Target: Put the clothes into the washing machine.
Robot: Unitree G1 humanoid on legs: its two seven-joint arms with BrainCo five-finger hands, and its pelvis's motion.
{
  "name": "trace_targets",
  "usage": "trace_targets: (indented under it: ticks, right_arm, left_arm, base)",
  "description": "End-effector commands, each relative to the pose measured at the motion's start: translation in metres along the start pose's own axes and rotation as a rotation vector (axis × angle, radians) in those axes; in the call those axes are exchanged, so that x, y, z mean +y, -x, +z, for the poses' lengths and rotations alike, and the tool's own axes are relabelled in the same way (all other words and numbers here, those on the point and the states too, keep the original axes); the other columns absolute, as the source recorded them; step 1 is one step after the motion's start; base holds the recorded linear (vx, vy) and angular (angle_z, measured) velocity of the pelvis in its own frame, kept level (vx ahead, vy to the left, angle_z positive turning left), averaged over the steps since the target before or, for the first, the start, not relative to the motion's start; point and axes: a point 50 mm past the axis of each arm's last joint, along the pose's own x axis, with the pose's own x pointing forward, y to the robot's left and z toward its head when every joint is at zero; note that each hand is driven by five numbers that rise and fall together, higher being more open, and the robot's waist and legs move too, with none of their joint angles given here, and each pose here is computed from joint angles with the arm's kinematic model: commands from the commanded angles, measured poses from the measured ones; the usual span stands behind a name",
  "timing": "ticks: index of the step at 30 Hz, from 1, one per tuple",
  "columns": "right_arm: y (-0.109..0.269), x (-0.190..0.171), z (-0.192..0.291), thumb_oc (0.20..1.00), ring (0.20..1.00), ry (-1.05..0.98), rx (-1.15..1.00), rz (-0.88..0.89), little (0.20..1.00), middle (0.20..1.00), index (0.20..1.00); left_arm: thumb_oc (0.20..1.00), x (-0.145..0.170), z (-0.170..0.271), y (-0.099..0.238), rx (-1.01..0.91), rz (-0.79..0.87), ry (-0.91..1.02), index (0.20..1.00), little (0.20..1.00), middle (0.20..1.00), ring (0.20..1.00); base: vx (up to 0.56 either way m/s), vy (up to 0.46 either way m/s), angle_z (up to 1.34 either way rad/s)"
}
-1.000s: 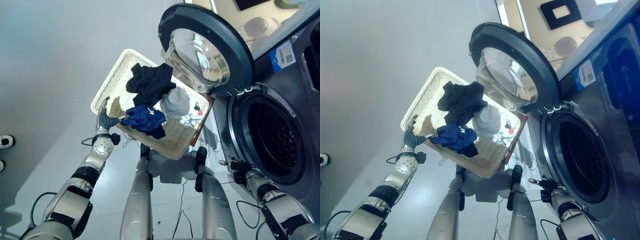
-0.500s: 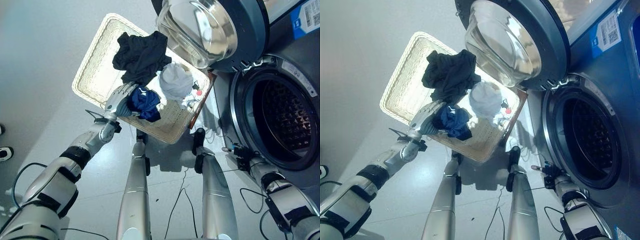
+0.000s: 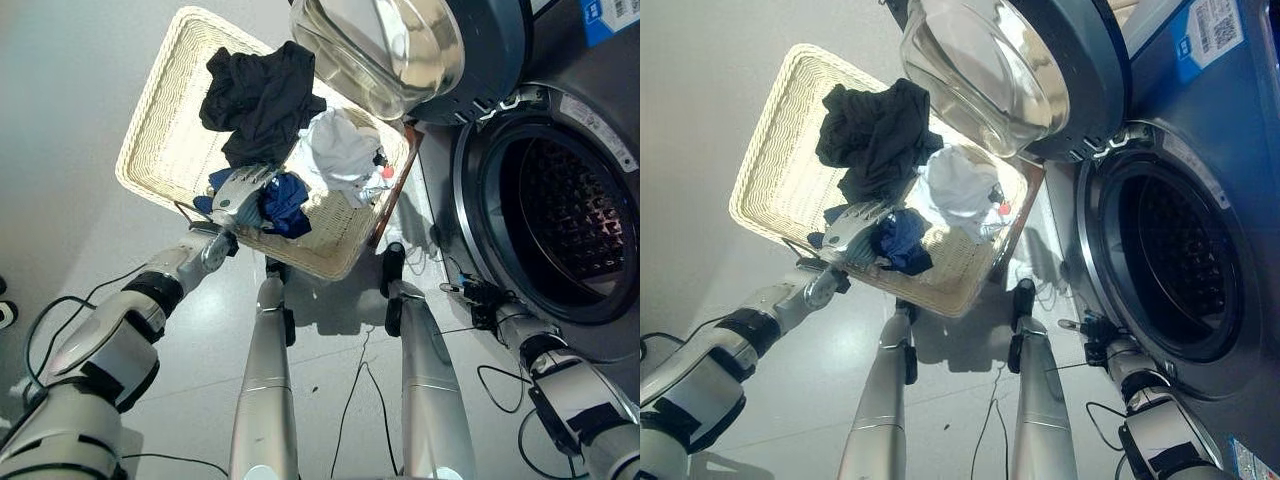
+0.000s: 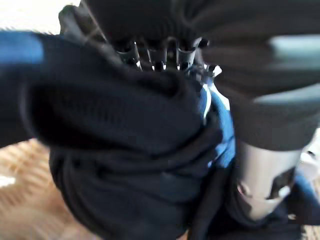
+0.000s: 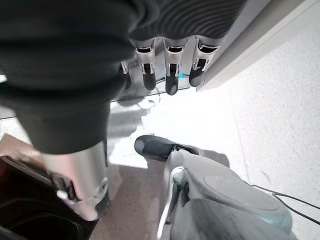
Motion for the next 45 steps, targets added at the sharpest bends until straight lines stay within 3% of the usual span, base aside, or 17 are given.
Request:
trace_targets:
  ticks: [1, 11, 13, 14, 16, 21, 28, 35, 38, 45]
  right_arm:
    - [0.002, -0.008, -0.002, 1.000, 1.000, 0.012, -0.006, -0.017, 1.000, 1.000, 1.000]
    - [0.000, 0.001, 0.007, 1.000, 1.000, 0.030, -0.020, -0.004, 1.000, 1.000, 1.000]
    - [0.000, 0.001, 0.007, 1.000, 1.000, 0.033, -0.019, -0.004, 1.000, 1.000, 1.000]
    - [0.000, 0.001, 0.007, 1.000, 1.000, 0.033, -0.019, -0.004, 1.000, 1.000, 1.000]
    - [-0.001, 0.002, 0.009, 1.000, 1.000, 0.039, -0.021, -0.004, 1.000, 1.000, 1.000]
    - [-0.001, 0.003, 0.014, 1.000, 1.000, 0.044, -0.028, -0.004, 1.000, 1.000, 1.000]
    - [-0.001, 0.001, 0.025, 1.000, 1.000, 0.006, -0.081, -0.019, 1.000, 1.000, 1.000]
    - [0.003, 0.002, 0.043, 1.000, 1.000, -0.127, -0.256, -0.017, 1.000, 1.000, 1.000]
    - [0.008, 0.005, 0.055, 1.000, 1.000, -0.232, -0.384, -0.012, 1.000, 1.000, 1.000]
    - [0.026, 0.039, 0.081, 1.000, 1.000, -0.380, -0.579, 0.075, 1.000, 1.000, 1.000]
  left_arm:
    - [1.000, 0.001, -0.013, 0.000, 0.063, -0.045, -0.053, 1.000, 1.000, 1.000, 1.000]
    - [1.000, -0.035, -0.033, 0.021, 0.191, -0.287, -0.161, 1.000, 1.000, 1.000, 1.000]
    - [0.586, -0.038, -0.034, 0.023, 0.196, -0.308, -0.163, 0.586, 0.586, 0.586, 0.586]
    - [0.533, -0.039, -0.034, 0.023, 0.198, -0.314, -0.165, 0.533, 0.533, 0.533, 0.533]
    - [0.200, -0.044, -0.035, 0.026, 0.205, -0.352, -0.170, 0.200, 0.200, 0.200, 0.200]
    - [0.200, -0.050, -0.035, 0.030, 0.209, -0.379, -0.162, 0.200, 0.200, 0.200, 0.200]
    - [0.200, -0.039, -0.033, 0.023, 0.238, -0.228, -0.044, 0.200, 0.200, 0.200, 0.200]
    - [0.200, -0.003, -0.033, 0.014, 0.302, 0.178, 0.369, 0.200, 0.200, 0.200, 0.200]
    - [0.200, 0.024, -0.033, 0.015, 0.299, 0.469, 0.642, 0.200, 0.200, 0.200, 0.200]
    - [0.200, 0.048, -0.017, 0.025, 0.200, 0.776, 0.873, 0.200, 0.200, 0.200, 0.200]
  base:
    - [0.00, 0.000, 0.00]
    - [0.00, 0.002, -0.01]
    - [0.00, 0.014, -0.05]
    - [0.00, 0.012, -0.04]
    - [-0.01, 0.026, -0.04]
    - [0.00, 0.014, -0.02]
    - [0.00, 0.000, 0.00]
    - [0.00, -0.002, -0.01]
    - [-0.02, -0.039, -0.01]
    - [-0.02, -0.055, 0.02]
